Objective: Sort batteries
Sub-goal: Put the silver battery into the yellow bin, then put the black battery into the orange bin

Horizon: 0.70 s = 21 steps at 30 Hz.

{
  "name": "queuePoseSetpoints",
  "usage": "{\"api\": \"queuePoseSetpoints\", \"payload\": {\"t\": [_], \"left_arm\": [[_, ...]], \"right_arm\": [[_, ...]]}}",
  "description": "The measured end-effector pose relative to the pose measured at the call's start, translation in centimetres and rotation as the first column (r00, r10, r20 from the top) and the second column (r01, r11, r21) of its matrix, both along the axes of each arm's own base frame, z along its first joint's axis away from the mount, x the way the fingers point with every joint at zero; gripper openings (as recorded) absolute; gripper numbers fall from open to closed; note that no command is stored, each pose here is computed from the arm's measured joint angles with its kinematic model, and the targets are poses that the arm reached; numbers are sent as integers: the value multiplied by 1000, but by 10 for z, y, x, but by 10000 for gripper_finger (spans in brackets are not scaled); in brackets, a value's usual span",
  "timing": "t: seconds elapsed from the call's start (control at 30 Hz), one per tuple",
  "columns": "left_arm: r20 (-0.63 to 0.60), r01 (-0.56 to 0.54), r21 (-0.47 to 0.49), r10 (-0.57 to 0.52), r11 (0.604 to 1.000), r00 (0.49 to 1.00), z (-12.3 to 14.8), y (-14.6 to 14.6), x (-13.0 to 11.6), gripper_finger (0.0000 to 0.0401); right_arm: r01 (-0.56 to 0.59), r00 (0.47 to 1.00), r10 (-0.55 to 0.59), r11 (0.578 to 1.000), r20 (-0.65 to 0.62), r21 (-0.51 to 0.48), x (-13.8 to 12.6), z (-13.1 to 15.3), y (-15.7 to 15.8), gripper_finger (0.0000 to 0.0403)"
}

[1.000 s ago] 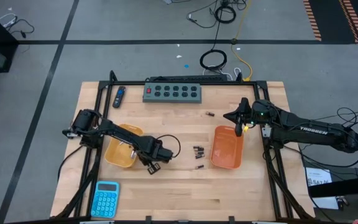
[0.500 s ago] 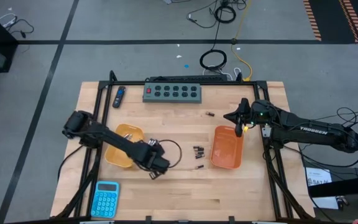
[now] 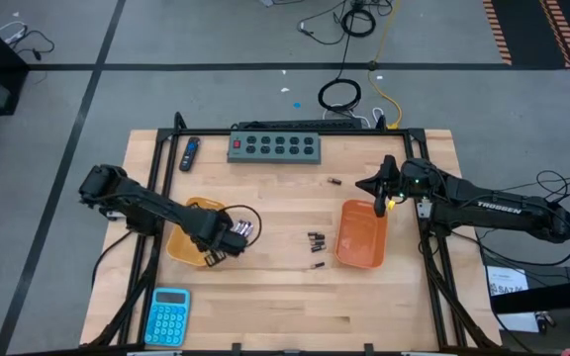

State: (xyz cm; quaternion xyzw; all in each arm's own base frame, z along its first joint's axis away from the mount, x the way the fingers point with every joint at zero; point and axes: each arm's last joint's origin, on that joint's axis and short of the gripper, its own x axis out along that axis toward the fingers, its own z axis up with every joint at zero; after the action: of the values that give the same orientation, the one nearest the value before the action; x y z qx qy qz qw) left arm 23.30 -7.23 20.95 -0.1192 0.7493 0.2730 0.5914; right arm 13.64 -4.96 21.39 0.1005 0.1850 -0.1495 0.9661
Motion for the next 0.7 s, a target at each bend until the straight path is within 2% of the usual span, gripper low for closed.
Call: {"api": "queuePoseSetpoints", "payload": {"t": [0.1, 0.2, 0.33, 0.43, 0.53, 0.7], "left_arm": [[-43, 7, -1, -7, 1000, 999, -1, 8, -2, 154], [-43, 20, 33, -18, 999, 999, 5, 16, 1, 191], [18, 111, 55, -112, 992, 994, 17, 25, 17, 200], [13, 178, 69, -180, 982, 984, 19, 30, 35, 201], [-2, 268, 77, -269, 960, 963, 17, 32, 55, 200], [-25, 393, 23, -393, 919, 919, 2, 29, 88, 181]], "right_arm": [[1, 1000, -1, 1000, 0, 2, 0, 0, 0, 0], [1, 1000, -1, 1000, -3, 2, 1, -1, 0, 0], [0, 1000, 0, 1000, -15, 5, 3, -3, -1, 0], [0, 1000, 0, 1000, -31, 11, 6, -5, -2, 0], [0, 1000, 0, 1000, -31, 11, 9, -6, -4, 0], [-5, 999, 6, 1000, -50, 15, 12, -9, -4, 0]]}}
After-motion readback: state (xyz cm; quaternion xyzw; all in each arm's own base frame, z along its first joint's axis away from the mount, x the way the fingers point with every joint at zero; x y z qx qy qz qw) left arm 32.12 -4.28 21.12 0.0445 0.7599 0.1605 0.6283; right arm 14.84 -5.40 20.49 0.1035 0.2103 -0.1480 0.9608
